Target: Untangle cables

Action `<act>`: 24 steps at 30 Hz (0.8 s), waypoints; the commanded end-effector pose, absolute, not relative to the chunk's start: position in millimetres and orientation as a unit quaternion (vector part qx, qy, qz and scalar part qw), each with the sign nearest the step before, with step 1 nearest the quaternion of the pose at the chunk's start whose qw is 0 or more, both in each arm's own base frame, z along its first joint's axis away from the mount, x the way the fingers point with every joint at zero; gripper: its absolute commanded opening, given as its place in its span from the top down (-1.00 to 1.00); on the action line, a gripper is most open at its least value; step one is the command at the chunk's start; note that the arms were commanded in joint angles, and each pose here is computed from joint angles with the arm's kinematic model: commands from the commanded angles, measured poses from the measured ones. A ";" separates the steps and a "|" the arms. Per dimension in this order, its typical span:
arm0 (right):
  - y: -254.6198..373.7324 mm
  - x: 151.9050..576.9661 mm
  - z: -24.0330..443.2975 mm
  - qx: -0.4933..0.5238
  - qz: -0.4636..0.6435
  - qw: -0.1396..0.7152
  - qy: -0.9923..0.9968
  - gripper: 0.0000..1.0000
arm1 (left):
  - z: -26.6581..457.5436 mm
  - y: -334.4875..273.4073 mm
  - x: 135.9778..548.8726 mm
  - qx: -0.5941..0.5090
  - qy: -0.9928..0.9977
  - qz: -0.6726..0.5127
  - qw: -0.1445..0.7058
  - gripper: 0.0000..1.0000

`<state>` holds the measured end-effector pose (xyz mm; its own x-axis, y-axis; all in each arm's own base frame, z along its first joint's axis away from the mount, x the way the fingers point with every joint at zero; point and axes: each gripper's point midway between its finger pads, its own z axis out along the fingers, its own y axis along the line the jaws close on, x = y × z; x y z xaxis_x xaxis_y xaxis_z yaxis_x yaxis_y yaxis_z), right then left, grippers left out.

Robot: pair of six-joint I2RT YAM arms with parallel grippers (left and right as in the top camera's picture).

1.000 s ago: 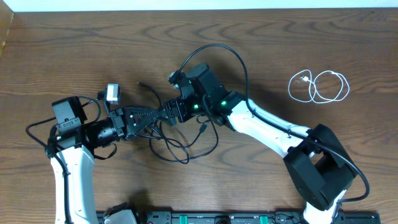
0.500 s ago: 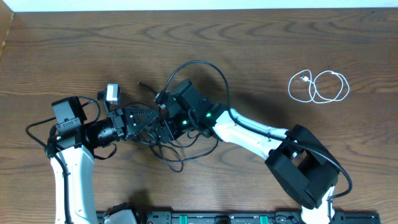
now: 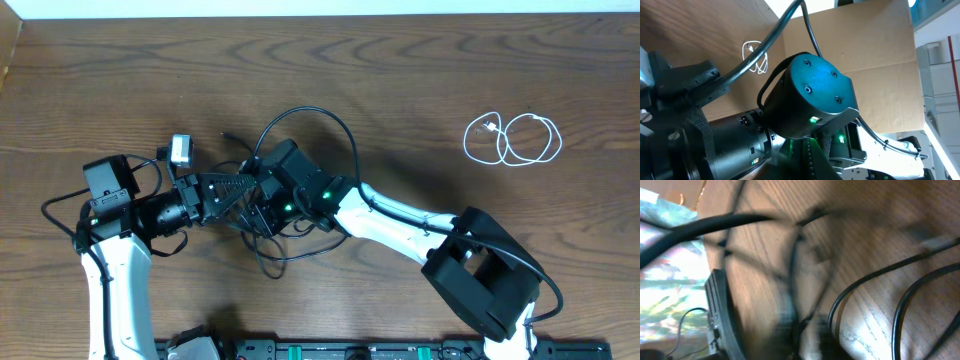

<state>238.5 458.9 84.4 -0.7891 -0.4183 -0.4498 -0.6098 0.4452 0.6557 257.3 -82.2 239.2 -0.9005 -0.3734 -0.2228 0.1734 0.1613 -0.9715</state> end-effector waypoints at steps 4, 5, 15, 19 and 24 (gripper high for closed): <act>424.5 301.3 114.7 -0.260 0.414 0.185 0.852 0.98 | 234.1 -81.3 259.1 -0.075 0.744 -0.628 0.213 0.85; 415.6 312.0 125.1 -0.250 0.415 0.199 0.852 0.98 | 234.1 -81.3 259.1 -0.075 0.744 -0.628 0.213 0.85; 292.0 382.9 197.9 -0.162 0.376 0.284 0.867 0.98 | 190.4 -61.0 271.9 -0.167 0.812 -0.526 0.192 0.85; 230.6 401.9 206.2 -0.104 0.345 0.297 0.884 0.98 | 160.7 -29.5 277.6 -0.266 0.838 -0.441 0.180 0.85; 156.5 418.0 198.6 -0.018 0.314 0.289 0.904 0.98 | 146.4 11.2 277.2 -0.352 0.830 -0.387 0.190 0.85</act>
